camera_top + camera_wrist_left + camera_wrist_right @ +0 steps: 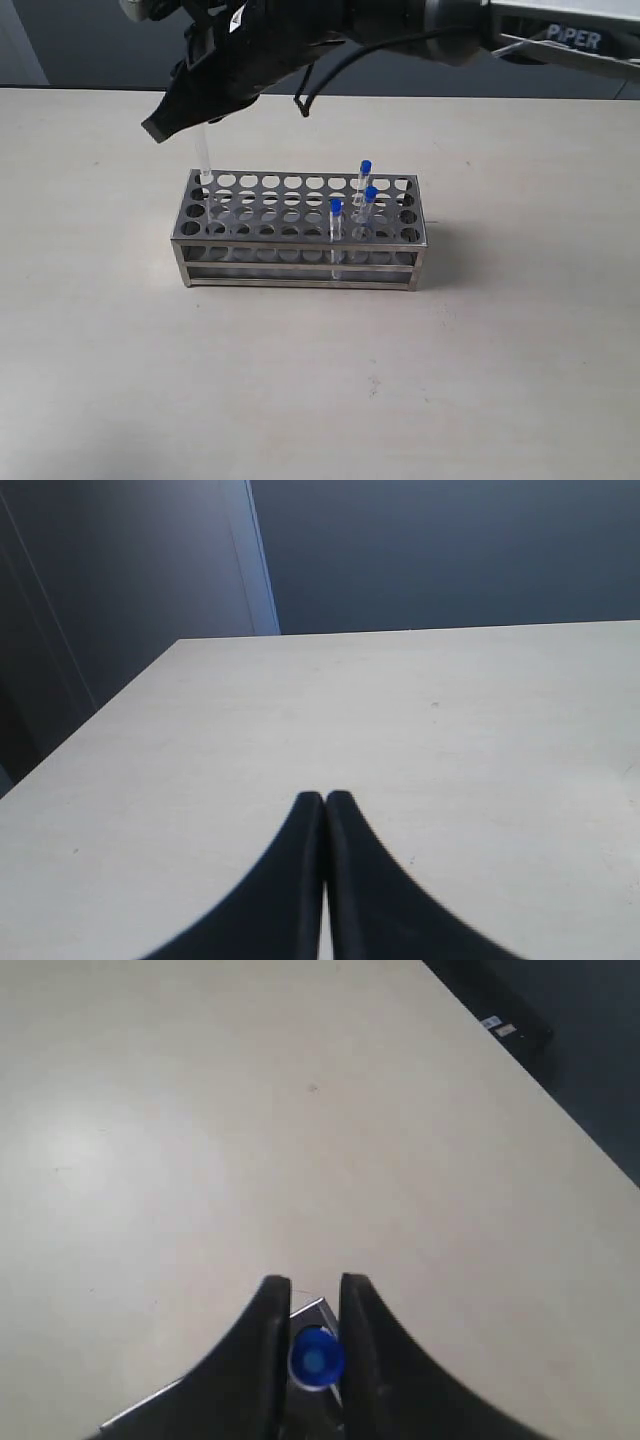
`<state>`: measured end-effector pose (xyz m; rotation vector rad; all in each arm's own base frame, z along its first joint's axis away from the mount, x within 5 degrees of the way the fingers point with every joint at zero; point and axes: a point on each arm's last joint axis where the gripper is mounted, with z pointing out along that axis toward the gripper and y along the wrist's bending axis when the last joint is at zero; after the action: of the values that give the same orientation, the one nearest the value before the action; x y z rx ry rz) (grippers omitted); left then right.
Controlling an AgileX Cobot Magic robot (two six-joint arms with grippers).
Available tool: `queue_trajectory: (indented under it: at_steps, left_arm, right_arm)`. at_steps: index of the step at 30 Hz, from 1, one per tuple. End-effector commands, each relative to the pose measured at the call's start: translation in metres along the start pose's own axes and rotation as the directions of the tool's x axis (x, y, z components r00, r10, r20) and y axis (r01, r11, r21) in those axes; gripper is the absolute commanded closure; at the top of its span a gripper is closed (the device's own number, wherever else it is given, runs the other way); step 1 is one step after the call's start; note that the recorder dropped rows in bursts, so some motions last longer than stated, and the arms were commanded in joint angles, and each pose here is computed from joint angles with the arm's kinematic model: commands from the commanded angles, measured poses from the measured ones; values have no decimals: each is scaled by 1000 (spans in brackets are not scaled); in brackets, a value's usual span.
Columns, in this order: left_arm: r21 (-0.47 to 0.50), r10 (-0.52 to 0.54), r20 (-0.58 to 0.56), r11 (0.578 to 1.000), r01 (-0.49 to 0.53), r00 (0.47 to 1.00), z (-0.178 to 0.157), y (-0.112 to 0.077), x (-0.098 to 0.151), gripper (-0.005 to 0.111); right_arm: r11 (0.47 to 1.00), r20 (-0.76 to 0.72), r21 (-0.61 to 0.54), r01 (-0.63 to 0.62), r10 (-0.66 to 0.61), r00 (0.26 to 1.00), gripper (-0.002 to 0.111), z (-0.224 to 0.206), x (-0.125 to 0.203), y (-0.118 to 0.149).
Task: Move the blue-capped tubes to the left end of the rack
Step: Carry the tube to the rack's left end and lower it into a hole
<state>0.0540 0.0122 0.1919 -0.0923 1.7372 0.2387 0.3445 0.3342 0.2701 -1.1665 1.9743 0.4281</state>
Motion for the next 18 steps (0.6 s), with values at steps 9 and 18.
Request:
queue_trajectory:
  at_steps: [9, 18]
  left_arm:
    - [7, -1, 11, 1000, 1, 1000, 0, 0, 0, 106]
    - [7, -1, 11, 1000, 1, 1000, 0, 0, 0, 106]
  right_arm:
    - [998, -38, -16, 58, -59, 998, 109, 33, 11, -2]
    - [999, -73, -38, 23, -26, 997, 109, 52, 26, 0]
